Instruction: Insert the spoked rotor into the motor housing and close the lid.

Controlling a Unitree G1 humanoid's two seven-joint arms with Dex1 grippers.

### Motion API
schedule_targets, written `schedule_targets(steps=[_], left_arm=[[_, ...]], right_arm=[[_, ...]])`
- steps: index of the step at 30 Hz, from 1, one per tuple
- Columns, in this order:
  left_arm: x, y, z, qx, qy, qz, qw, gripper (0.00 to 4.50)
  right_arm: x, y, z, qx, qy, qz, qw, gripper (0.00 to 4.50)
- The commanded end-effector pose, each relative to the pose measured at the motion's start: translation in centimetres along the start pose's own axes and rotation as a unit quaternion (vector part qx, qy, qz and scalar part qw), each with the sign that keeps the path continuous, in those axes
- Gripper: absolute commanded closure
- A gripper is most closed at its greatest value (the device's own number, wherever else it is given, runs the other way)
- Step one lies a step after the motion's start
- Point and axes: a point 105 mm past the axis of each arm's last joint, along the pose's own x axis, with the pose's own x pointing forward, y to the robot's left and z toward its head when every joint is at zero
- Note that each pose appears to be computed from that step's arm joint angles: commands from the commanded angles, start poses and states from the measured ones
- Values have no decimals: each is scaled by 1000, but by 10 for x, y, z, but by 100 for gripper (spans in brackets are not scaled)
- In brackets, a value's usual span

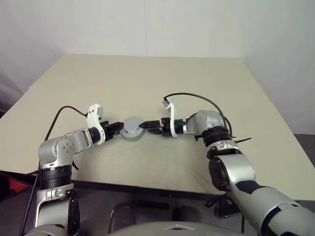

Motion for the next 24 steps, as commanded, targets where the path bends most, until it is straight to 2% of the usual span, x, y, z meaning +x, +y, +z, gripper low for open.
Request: schedule_targets(steps=[1,11,24], left_arm=[[0,3,-10,-3,23,9,1000,450],[-4,5,-9,3,22,18,1000,450],[-6,9,-5,7,17,26,999,450]], right_arm=[[16,16,5,12,-13,25,1000,1],[41,37,11,45,-35,58,997,1],[68,64,-3,40,-10,98,994,1]])
